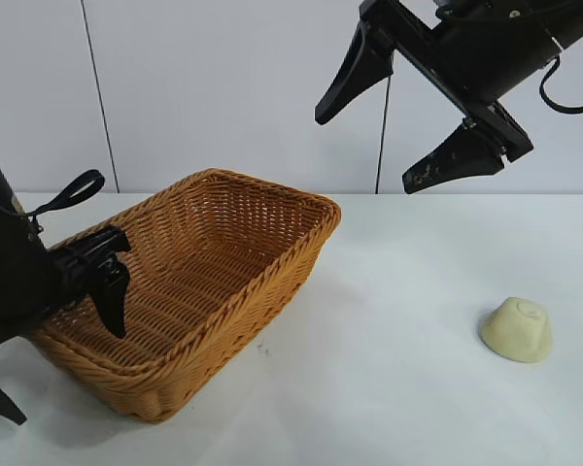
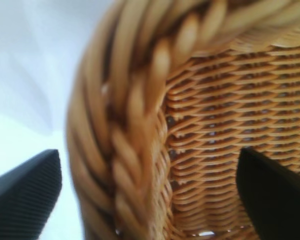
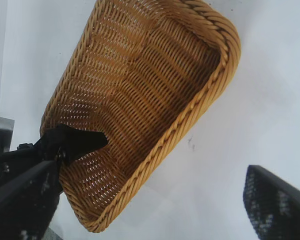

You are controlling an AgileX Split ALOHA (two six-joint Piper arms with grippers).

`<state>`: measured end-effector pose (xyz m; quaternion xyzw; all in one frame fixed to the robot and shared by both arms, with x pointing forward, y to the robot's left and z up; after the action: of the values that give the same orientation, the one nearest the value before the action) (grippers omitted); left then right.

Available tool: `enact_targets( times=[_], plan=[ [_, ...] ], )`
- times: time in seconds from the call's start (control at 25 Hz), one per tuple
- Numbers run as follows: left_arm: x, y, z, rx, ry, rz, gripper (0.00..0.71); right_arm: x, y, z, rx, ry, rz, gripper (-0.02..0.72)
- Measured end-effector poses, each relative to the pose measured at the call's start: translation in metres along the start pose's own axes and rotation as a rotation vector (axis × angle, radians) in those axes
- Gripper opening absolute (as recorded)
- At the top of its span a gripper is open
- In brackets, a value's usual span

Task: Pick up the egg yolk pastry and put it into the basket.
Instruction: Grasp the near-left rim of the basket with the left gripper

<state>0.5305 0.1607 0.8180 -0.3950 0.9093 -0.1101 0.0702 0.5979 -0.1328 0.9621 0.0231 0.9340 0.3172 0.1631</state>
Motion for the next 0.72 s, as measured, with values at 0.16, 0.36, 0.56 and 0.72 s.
enact_targets(
  times=[0.16, 0.36, 0.56, 0.72],
  plan=[
    [0.003, 0.006, 0.0, -0.034, 0.015, 0.002, 0.37, 0.0, 0.0, 0.0, 0.0, 0.001, 0.0, 0.694],
    [0.004, 0.006, 0.0, -0.036, 0.02, -0.012, 0.162, 0.001, 0.0, 0.0, -0.001, 0.004, 0.0, 0.694],
    [0.004, 0.002, -0.002, -0.015, 0.024, -0.029, 0.121, 0.001, 0.0, 0.0, -0.001, 0.007, -0.001, 0.694],
    [-0.004, -0.003, -0.011, 0.001, 0.025, -0.012, 0.117, 0.002, 0.0, 0.0, -0.001, 0.009, -0.001, 0.694]
  ],
)
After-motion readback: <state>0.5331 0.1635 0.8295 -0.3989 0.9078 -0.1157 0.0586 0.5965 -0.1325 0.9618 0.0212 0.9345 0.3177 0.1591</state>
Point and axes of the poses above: a point on each arm's last joint axis where the gripper is mounted, z pointing out along that axis toward the gripper, y along the wrist's bending axis when the last joint is at zero, x = y × z, the point moved 8 cm from there along z, pointing out along that axis toward the gripper, and after that the axes turned 2 degrees about z, right-handed, at the moved point
